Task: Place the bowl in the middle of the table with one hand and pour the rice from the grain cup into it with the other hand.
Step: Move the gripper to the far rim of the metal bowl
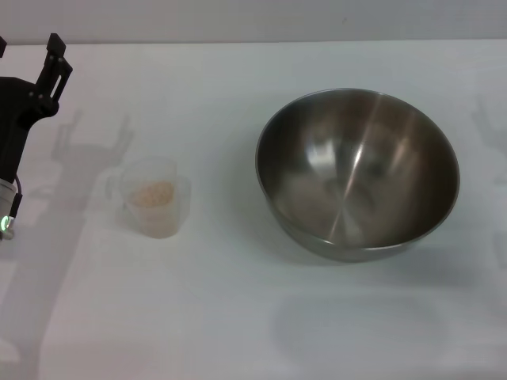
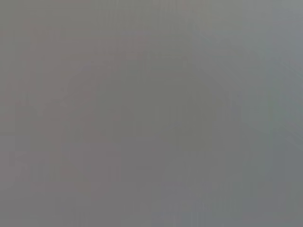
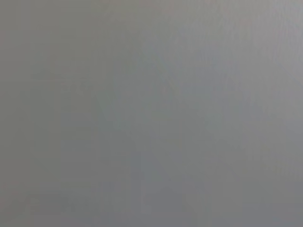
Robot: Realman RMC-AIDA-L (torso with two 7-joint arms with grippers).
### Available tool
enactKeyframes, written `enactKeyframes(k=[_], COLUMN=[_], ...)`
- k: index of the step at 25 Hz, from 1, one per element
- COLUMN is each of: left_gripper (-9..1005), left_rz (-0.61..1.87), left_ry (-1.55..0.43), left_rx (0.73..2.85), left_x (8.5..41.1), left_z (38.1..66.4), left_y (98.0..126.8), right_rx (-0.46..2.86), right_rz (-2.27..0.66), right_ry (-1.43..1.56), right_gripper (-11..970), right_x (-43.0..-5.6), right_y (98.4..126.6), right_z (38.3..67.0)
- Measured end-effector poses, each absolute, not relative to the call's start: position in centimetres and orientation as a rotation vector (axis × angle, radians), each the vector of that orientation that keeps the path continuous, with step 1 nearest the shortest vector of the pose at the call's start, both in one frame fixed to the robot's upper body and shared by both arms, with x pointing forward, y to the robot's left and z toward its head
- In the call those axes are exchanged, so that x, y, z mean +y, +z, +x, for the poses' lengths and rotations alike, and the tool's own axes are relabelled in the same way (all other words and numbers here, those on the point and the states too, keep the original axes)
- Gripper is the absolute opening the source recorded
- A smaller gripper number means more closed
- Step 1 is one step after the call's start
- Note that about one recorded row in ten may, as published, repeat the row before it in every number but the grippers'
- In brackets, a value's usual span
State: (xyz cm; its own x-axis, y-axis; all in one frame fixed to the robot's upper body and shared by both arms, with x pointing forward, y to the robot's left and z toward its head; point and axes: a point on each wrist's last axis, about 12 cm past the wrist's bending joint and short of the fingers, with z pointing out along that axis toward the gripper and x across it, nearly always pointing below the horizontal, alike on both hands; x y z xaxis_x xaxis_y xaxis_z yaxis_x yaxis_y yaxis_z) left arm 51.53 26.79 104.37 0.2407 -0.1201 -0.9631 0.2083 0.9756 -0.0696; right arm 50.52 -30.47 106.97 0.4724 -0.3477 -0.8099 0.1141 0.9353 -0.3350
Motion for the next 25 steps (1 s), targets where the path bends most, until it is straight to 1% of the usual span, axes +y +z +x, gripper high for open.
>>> enactKeyframes(k=[14,25], left_gripper=[793,789], left_rz=[0.082,0.084], left_ry=[-0.223,-0.223], left_rx=[1.307,1.307], left_x=[26.69,26.66], left_z=[51.8,51.84], left_y=[104.5,104.51], right_rx=[1.024,1.038], right_rz=[-0.257,-0.26], right_ry=[-0.273,-0.275], right_gripper=[817,816], right_x=[-30.18,-30.22], right_y=[107.5,107.4], right_z=[51.3,51.47])
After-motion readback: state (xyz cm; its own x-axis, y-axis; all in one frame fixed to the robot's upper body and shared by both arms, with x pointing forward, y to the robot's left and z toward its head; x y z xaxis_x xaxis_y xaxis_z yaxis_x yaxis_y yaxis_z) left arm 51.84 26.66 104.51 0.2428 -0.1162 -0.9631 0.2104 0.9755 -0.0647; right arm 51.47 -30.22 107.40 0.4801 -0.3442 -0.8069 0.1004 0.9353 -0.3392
